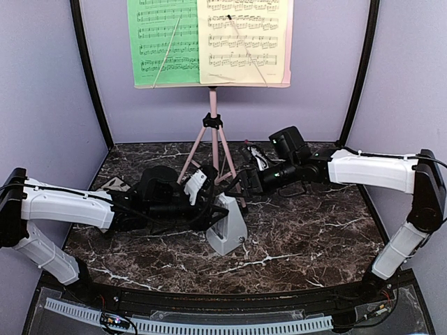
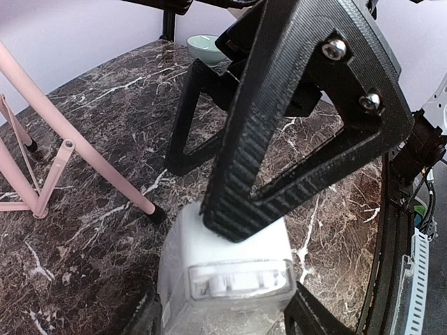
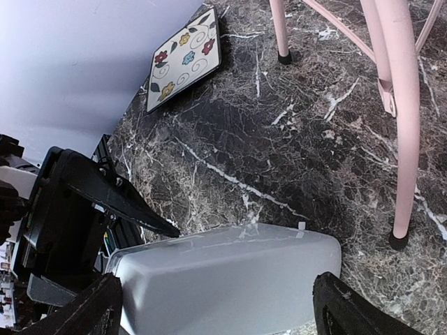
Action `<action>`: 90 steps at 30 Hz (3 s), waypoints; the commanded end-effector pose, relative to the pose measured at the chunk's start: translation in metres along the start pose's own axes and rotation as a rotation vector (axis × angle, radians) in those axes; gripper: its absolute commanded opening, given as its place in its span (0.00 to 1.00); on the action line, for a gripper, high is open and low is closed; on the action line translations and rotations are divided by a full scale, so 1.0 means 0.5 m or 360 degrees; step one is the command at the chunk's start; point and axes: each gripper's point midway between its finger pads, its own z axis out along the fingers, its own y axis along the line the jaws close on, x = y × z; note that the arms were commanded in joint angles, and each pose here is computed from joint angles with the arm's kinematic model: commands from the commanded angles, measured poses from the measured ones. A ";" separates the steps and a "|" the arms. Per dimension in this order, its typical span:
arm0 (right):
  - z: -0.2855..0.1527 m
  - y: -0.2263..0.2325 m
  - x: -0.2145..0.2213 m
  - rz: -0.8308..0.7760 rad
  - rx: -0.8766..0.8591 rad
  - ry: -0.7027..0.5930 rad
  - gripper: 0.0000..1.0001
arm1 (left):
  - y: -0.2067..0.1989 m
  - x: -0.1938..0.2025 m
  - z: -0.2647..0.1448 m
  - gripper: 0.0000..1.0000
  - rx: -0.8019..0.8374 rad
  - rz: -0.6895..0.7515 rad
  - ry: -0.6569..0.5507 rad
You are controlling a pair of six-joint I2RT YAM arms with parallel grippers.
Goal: Set up the instrument practice props
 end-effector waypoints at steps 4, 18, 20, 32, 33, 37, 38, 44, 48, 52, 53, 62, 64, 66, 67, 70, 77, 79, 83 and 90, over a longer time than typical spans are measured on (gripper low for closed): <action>0.011 -0.046 0.077 0.0015 0.0116 0.0152 0.95 | -0.004 -0.072 -0.010 0.62 0.0000 0.0046 -0.0163; 0.030 -0.124 0.160 0.0035 0.0313 0.0318 0.93 | -0.016 -0.038 -0.036 0.31 0.0060 0.0056 -0.0151; 0.031 -0.141 0.183 0.0049 0.0343 0.0349 0.93 | -0.019 -0.037 -0.037 0.28 0.0070 0.0076 -0.0142; 0.030 -0.214 0.299 0.0124 0.0433 0.0482 0.91 | -0.037 -0.017 -0.039 0.17 0.0115 0.0131 -0.0083; 0.030 -0.218 0.306 0.0132 0.0440 0.0490 0.91 | -0.038 -0.016 -0.040 0.17 0.0115 0.0138 -0.0080; 0.030 -0.231 0.324 0.0139 0.0455 0.0520 0.90 | -0.040 -0.027 -0.050 0.15 0.0102 0.0169 -0.0112; 0.031 -0.234 0.328 0.0139 0.0460 0.0527 0.90 | -0.038 -0.030 -0.052 0.15 0.0092 0.0172 -0.0122; 0.031 -0.237 0.333 0.0124 0.0461 0.0540 0.90 | -0.032 -0.039 -0.066 0.12 0.0055 0.0138 -0.0169; 0.030 -0.218 0.299 0.0083 0.0431 0.0498 0.90 | -0.011 -0.041 -0.093 0.12 -0.0030 0.0013 -0.0140; 0.032 -0.187 0.256 0.0029 0.0363 0.0441 0.90 | 0.052 0.030 -0.124 0.12 -0.0196 -0.0281 0.0124; 0.032 -0.178 0.246 0.0013 0.0351 0.0427 0.90 | 0.069 0.048 -0.131 0.13 -0.0237 -0.0348 0.0205; 0.036 -0.126 0.179 -0.0060 0.0260 0.0341 0.91 | 0.172 0.193 -0.122 0.15 -0.0472 -0.0649 0.0830; 0.037 -0.115 0.162 -0.0075 0.0245 0.0319 0.91 | 0.191 0.205 -0.109 0.15 -0.0504 -0.0696 0.0878; 0.038 -0.100 0.142 -0.0093 0.0219 0.0291 0.92 | 0.208 0.220 -0.095 0.16 -0.0528 -0.0726 0.0924; 0.037 -0.092 0.129 -0.0104 0.0209 0.0274 0.92 | 0.215 0.224 -0.089 0.16 -0.0541 -0.0733 0.0941; 0.031 -0.063 0.095 -0.0133 0.0176 0.0227 0.93 | 0.239 0.239 -0.074 0.15 -0.0593 -0.0741 0.0990; -0.001 0.013 0.014 -0.0192 0.0108 0.0064 0.96 | 0.281 0.278 -0.073 0.19 -0.0748 -0.0759 0.1093; -0.008 0.024 0.001 -0.0197 0.0101 0.0037 0.97 | 0.289 0.288 -0.076 0.23 -0.0784 -0.0762 0.1125; -0.052 0.066 -0.029 -0.0237 0.0061 -0.0057 1.00 | 0.298 0.300 -0.083 0.42 -0.0827 -0.0758 0.1165; -0.101 0.074 0.003 -0.0203 0.0082 -0.0068 1.00 | 0.289 0.249 -0.084 0.70 -0.0765 -0.0735 0.1046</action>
